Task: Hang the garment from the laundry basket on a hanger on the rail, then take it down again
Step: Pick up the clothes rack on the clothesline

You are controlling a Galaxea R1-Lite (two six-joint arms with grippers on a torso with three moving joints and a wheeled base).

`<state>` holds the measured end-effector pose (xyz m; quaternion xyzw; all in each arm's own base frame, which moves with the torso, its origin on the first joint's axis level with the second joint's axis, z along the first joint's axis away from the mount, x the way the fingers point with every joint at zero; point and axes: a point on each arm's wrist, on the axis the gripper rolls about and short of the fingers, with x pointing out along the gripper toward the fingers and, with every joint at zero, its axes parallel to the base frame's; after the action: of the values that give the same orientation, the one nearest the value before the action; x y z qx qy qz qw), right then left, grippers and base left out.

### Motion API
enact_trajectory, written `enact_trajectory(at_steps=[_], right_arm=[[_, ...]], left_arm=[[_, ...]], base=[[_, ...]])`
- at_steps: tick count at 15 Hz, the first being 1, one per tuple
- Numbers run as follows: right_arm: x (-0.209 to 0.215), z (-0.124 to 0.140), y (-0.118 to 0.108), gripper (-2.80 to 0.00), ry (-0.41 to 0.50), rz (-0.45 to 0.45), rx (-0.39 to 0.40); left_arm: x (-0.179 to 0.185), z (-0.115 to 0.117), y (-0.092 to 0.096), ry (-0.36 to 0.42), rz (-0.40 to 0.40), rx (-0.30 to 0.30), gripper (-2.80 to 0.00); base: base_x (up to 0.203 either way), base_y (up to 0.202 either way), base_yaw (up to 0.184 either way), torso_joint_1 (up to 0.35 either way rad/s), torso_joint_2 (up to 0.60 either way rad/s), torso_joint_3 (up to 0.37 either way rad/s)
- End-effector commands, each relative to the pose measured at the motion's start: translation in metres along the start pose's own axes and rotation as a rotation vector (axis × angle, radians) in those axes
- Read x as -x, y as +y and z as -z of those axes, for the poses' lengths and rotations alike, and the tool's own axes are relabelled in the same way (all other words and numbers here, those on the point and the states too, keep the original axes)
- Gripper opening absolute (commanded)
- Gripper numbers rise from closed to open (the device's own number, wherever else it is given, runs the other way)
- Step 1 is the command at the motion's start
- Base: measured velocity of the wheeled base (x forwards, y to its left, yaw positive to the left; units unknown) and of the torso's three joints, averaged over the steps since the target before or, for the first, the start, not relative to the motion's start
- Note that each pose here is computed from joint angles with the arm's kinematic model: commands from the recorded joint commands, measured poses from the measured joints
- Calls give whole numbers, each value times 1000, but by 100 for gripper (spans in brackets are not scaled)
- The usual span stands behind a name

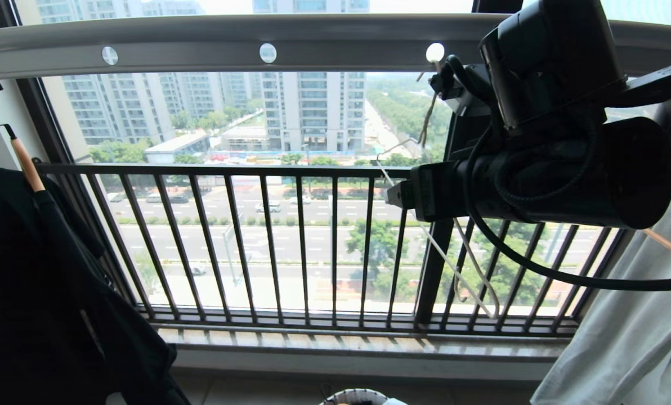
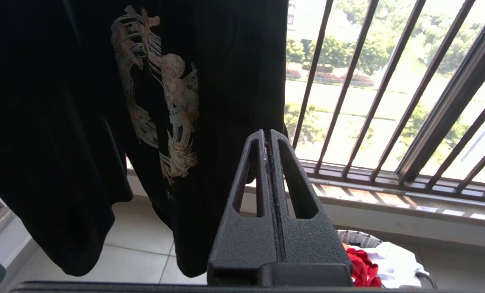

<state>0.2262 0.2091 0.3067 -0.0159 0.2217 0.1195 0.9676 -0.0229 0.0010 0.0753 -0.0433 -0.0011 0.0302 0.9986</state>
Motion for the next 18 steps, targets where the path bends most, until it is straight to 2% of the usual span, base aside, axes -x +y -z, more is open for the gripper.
enact_trajectory(at_steps=[1,6,11,12,18], right_arm=[[-20,5,-4,0,34,43,8],[-38,9,-10,0,65,78,41],[-47,8,-10,0,43,81,62],[-49,8,-11,-280,45,85,62],[-47,6,-12,-280,40,89,68]], left_arm=[[0,0,0,1,-1,1,-280],[0,0,0,1,-1,1,-280],[0,0,0,1,-1,1,-280],[0,0,0,1,-1,1,-280],[0,0,0,1,-1,1,-280]], base=[[0,0,0,0,0,0],[0,0,0,0,0,0],[0,0,0,0,0,0],[0,0,0,0,0,0],[0,0,0,0,0,0]])
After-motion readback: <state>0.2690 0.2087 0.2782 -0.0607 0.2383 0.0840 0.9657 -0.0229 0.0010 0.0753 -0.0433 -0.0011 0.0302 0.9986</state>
